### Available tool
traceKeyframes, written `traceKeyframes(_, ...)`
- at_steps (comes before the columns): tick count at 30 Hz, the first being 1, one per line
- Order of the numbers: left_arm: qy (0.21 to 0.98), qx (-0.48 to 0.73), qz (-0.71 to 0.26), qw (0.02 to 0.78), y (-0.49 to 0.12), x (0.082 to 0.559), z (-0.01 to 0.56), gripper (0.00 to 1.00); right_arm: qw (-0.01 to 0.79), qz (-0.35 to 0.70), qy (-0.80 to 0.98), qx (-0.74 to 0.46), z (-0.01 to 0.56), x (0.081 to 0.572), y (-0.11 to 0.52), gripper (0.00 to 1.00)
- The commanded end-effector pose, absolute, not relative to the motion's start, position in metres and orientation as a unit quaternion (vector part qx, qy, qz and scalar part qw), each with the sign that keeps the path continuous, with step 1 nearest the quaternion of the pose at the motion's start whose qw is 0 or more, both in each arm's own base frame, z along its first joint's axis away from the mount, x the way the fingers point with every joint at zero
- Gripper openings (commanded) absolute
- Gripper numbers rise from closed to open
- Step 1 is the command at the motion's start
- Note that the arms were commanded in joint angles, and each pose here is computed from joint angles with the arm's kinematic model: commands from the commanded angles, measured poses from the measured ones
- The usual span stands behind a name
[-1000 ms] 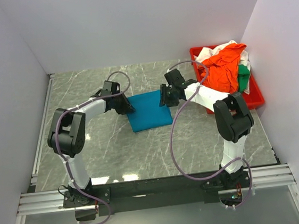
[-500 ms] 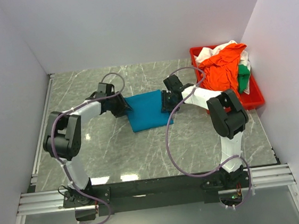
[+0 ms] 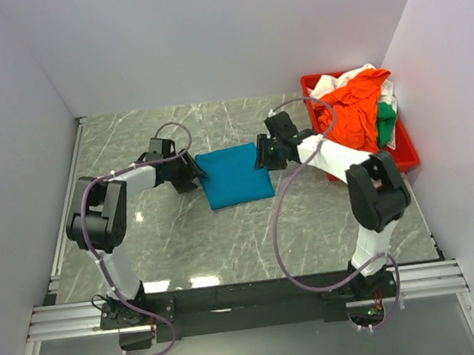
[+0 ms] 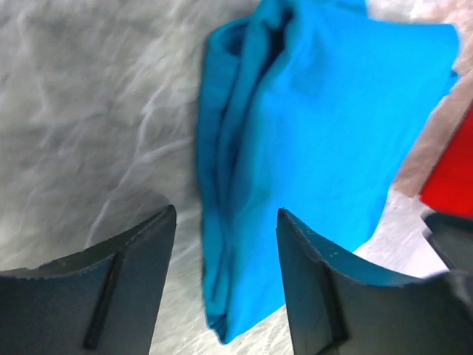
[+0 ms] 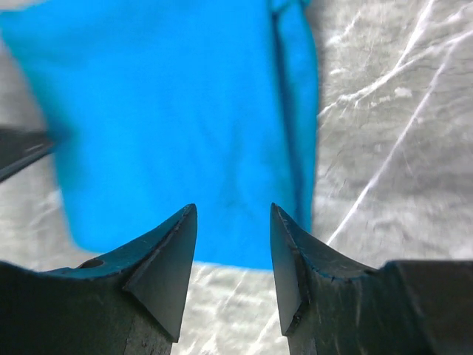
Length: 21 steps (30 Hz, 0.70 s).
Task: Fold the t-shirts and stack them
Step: Neatly place the folded tshirt to the corner
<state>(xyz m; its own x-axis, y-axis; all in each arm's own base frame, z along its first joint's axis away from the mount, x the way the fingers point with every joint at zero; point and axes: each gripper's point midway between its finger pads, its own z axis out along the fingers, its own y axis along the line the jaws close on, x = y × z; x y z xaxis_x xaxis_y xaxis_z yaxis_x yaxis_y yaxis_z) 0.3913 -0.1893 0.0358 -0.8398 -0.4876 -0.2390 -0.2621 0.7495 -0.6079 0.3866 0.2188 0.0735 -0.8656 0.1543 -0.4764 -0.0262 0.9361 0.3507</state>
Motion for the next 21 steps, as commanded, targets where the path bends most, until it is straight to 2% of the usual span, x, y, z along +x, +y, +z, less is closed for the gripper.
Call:
traceKeyframes(1,0.912,-0.205,-0.298,0.196,-0.195,0.398,0.028,0.63,0.310,0.211,0.926,0.041,0.122,0.387,0.219,0.52)
traceKeyframes(4,0.915,-0.203,-0.292,0.191,-0.200,0.398,0.021,0.58,0.325,0.229,0.917,0.043,0.139,0.378,0.218,0.52)
traceKeyframes(10,0.918,-0.217,-0.268,0.195,-0.215,0.397,0.017,0.34,0.347,0.255,0.901,0.044,0.162,0.361,0.214,0.52)
traceKeyframes(14,0.911,-0.266,-0.244,0.202,-0.206,0.398,0.018,0.01,0.353,0.266,0.896,0.036,0.172,0.351,0.213,0.51)
traceKeyframes(21,0.852,-0.430,-0.196,0.225,-0.137,0.388,0.040,0.01,0.354,0.272,0.894,0.025,0.176,0.330,0.207,0.51)
